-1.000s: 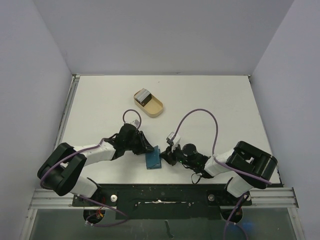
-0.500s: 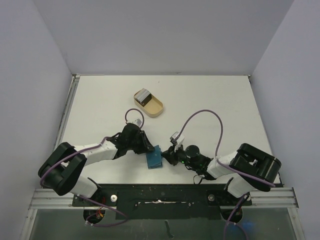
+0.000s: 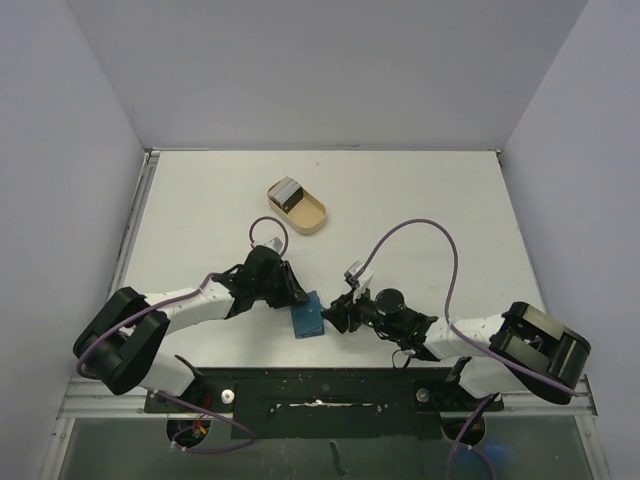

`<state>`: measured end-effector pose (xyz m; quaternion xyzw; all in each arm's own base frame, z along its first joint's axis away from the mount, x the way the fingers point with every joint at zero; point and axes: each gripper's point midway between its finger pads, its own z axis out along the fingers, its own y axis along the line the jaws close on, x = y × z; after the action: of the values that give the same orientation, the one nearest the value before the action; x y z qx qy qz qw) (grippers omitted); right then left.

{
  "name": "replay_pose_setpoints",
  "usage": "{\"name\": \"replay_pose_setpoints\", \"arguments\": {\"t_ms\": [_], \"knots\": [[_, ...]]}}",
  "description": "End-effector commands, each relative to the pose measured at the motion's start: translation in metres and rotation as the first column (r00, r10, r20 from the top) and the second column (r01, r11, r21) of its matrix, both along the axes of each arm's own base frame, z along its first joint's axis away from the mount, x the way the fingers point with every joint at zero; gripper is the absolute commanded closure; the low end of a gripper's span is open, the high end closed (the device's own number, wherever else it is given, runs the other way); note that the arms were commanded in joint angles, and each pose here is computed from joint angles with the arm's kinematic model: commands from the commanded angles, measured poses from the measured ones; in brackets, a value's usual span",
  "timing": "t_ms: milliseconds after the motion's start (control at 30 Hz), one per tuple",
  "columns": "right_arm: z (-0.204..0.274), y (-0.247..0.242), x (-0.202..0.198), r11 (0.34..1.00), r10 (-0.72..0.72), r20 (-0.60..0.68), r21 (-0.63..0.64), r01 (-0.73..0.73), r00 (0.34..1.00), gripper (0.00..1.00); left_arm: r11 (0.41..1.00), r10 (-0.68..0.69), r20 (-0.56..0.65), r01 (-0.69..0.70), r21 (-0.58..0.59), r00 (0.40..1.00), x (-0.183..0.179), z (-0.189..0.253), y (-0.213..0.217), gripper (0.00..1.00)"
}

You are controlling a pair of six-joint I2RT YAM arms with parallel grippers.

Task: Put the credit cards into the card holder
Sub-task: Close the card holder at the center of the board.

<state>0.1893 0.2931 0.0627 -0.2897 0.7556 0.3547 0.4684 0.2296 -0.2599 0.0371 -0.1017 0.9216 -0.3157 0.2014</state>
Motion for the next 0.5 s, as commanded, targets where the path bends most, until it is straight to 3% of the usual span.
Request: {"name": "replay_pose_setpoints", "arguments": {"t_ms": [0,467], "knots": [[0.027,0.004,0.009,0.995,-0.082,-0.060,0.046,0.085,0.995,0.60,1.000,0.016,0.048,-0.015,-0.025,0.999,0.004,0.025,0.000,0.73],[0.064,-0.008,0.016,0.965,-0.233,-0.184,0.080,0.251,0.955,0.56,0.990,-0.037,0.027,0.040,-0.135,0.999,-0.012,0.030,-0.013,0.72]]}}
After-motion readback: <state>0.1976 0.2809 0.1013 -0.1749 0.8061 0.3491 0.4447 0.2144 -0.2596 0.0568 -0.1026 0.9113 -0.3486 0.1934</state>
